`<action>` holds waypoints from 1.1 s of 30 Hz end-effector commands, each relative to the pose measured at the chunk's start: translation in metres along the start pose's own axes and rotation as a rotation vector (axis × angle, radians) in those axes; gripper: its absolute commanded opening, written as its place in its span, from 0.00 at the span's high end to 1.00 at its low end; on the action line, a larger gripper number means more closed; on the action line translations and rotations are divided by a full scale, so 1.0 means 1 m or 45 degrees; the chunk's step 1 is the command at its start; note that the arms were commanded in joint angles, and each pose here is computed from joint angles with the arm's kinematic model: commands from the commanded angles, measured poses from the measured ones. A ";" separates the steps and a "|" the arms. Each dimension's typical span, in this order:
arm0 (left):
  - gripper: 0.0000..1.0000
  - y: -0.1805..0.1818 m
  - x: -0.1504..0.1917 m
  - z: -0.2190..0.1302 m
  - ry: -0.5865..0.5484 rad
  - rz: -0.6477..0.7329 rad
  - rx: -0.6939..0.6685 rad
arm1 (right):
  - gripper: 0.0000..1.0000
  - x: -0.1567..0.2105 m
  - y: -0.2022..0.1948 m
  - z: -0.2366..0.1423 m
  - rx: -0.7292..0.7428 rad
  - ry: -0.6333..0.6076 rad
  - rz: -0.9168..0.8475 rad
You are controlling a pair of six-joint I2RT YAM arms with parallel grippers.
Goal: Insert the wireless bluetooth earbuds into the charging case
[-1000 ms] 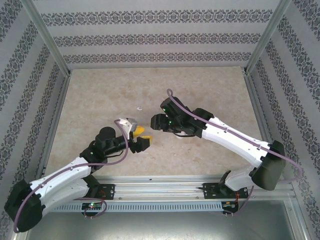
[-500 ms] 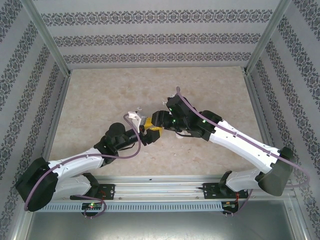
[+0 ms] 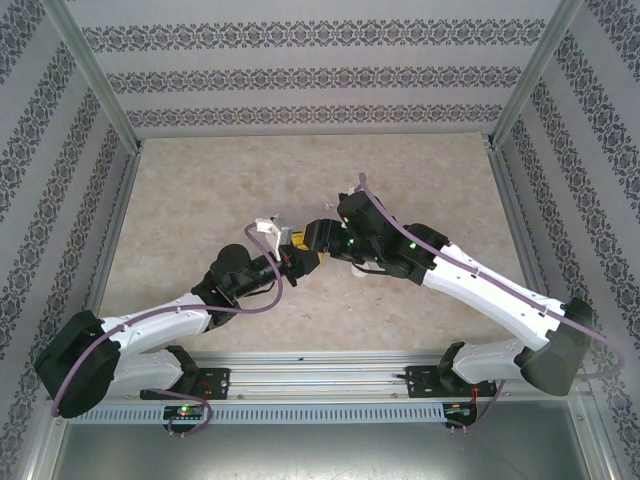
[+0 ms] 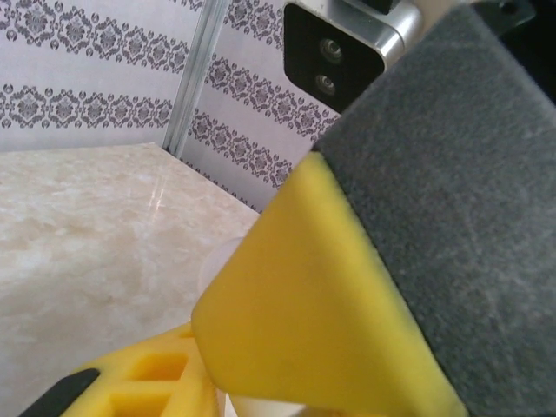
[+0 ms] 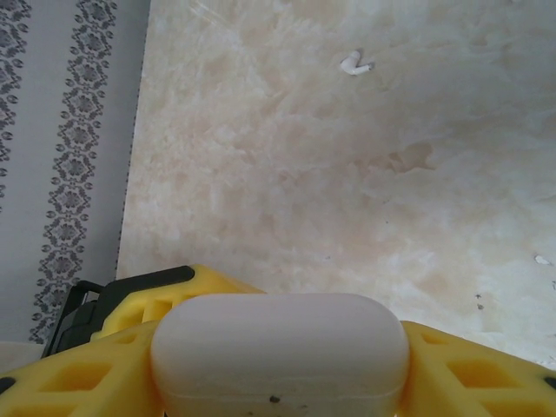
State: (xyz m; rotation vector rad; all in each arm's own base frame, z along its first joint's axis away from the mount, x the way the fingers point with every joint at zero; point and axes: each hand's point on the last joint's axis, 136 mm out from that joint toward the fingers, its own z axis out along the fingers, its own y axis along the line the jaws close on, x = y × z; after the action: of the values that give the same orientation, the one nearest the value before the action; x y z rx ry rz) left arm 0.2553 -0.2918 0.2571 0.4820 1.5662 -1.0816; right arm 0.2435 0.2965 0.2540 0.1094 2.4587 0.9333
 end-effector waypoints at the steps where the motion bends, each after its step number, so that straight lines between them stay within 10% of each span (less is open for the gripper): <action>1: 0.80 -0.011 -0.036 0.000 -0.152 0.004 0.027 | 0.38 0.001 0.003 -0.009 -0.047 -0.003 0.004; 13: 0.87 0.000 -0.053 -0.026 -0.101 -0.124 -0.044 | 0.28 -0.018 0.026 -0.067 -0.224 -0.152 -0.223; 33: 0.88 -0.052 -0.127 -0.054 -0.191 -0.459 0.388 | 0.34 -0.020 0.087 -0.082 -0.790 -0.115 -0.311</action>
State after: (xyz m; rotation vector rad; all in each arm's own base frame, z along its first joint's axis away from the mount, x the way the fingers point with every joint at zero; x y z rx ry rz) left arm 0.2364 -0.2453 0.3579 0.2782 1.4993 -1.5271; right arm 0.2145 0.3045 0.3558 -0.3240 2.0192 1.3945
